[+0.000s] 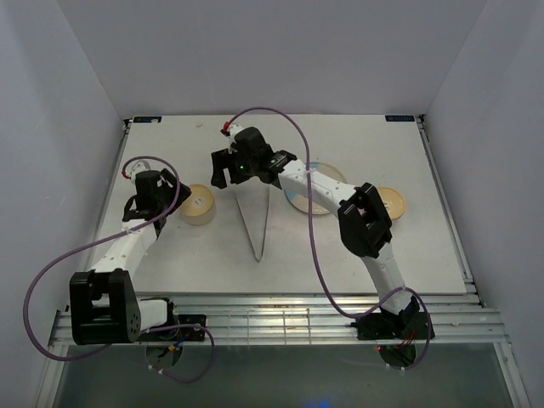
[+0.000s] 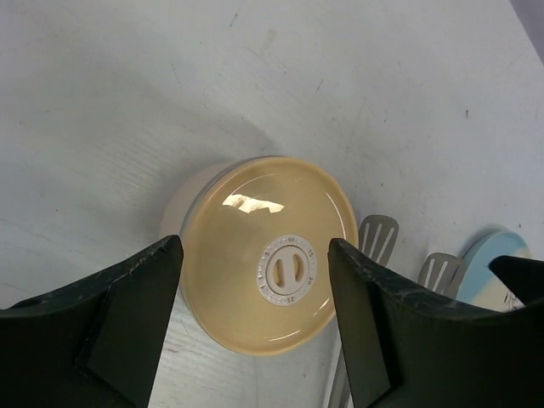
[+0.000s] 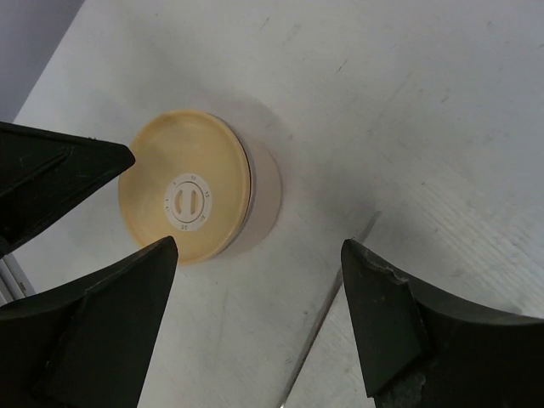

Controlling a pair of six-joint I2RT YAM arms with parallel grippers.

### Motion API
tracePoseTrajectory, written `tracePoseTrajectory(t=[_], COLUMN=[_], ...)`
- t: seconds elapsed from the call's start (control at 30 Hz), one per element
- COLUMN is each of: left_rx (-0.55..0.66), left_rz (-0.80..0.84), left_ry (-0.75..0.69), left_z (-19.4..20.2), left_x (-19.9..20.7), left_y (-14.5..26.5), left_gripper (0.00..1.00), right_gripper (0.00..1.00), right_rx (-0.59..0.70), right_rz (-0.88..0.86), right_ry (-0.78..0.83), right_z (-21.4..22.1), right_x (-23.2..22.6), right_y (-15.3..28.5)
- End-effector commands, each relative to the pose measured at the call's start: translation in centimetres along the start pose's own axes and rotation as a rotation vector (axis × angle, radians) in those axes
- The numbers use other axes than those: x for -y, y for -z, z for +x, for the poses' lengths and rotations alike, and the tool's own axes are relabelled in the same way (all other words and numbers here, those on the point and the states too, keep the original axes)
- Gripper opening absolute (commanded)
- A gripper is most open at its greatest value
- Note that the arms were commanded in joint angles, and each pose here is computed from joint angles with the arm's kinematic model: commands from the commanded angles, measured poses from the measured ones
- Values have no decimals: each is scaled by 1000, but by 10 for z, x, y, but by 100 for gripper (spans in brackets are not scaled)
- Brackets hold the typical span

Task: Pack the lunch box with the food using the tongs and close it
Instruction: Close the box lid on the packing box, then pick up the packing box from the center of the board.

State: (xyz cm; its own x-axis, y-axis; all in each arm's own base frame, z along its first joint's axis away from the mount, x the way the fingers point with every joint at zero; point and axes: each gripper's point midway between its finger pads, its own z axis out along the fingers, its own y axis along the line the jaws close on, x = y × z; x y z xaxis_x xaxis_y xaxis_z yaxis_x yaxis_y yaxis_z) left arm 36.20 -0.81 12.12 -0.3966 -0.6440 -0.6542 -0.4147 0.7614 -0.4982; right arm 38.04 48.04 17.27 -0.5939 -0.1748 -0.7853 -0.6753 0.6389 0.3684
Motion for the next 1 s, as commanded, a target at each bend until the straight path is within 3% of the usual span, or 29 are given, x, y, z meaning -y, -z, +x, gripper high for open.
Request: tracePoseTrajectory(t=[0.0,0.17,0.43,0.97], left_rx=[0,-22,-12,-7], left_rz=[-23,11,-28,4], left_ry=[-6,12,7,3], left_z=[1,15,19,21], left_x=[-7,-13,-25,-26], left_y=[-3,-8,-6,-14], left_gripper=[79,74,73,71], right_gripper=[84,82,76,71], right_rx=[1,-49,-95,-40], right_rz=[-63,-79,-167,-176], right_ry=[22,66,30,-22], right_z=[-9,16,42,43], right_x=[-23,-16,-26,-28], right_y=[-5,-21,-41,-66])
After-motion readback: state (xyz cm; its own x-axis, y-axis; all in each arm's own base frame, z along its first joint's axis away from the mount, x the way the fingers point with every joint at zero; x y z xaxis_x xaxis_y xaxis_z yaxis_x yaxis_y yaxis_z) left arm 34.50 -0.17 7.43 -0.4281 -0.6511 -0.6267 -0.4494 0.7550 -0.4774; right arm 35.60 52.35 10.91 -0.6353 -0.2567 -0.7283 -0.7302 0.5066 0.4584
